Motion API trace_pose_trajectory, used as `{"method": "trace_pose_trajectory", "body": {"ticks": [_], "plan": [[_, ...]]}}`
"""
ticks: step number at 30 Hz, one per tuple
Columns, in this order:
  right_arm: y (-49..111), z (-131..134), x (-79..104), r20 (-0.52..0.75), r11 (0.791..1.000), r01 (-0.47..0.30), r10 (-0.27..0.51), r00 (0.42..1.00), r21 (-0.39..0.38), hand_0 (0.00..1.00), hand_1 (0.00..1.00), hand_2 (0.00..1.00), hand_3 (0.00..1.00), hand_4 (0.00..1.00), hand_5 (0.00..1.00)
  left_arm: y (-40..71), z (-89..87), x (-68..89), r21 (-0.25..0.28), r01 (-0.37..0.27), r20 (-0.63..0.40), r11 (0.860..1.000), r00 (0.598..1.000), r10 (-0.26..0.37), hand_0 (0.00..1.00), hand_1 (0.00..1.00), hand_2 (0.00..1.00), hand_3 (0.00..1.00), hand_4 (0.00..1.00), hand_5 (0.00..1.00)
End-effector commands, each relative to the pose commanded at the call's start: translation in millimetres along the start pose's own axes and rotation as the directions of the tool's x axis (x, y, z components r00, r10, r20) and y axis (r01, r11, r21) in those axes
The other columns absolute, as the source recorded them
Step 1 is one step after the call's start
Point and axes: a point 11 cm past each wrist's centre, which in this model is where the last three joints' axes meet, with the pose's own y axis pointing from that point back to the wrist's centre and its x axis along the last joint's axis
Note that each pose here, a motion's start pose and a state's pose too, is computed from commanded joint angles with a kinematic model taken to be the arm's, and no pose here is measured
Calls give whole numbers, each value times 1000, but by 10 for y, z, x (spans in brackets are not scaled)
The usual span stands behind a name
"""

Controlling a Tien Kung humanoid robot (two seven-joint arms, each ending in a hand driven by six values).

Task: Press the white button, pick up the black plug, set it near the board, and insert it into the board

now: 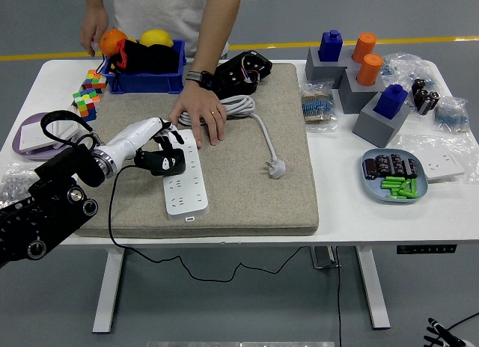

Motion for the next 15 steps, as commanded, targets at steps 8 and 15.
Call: {"method": "trace_pose_trajectory", "body": {"ticks": [8,15], "plan": [[5,22,22,2,1000,-5,5,1000,-5,792,678,669,637,738,541,36,119,331,-44,-95,-22,994,995,94,607,507,463,559,751,2],[2,14,7,7,1000,-3,3,1000,-2,791,677,669,637,737,539,143,154,732,-62,-219,-59,974,975,215,604,501,461,558,753,2]]}}
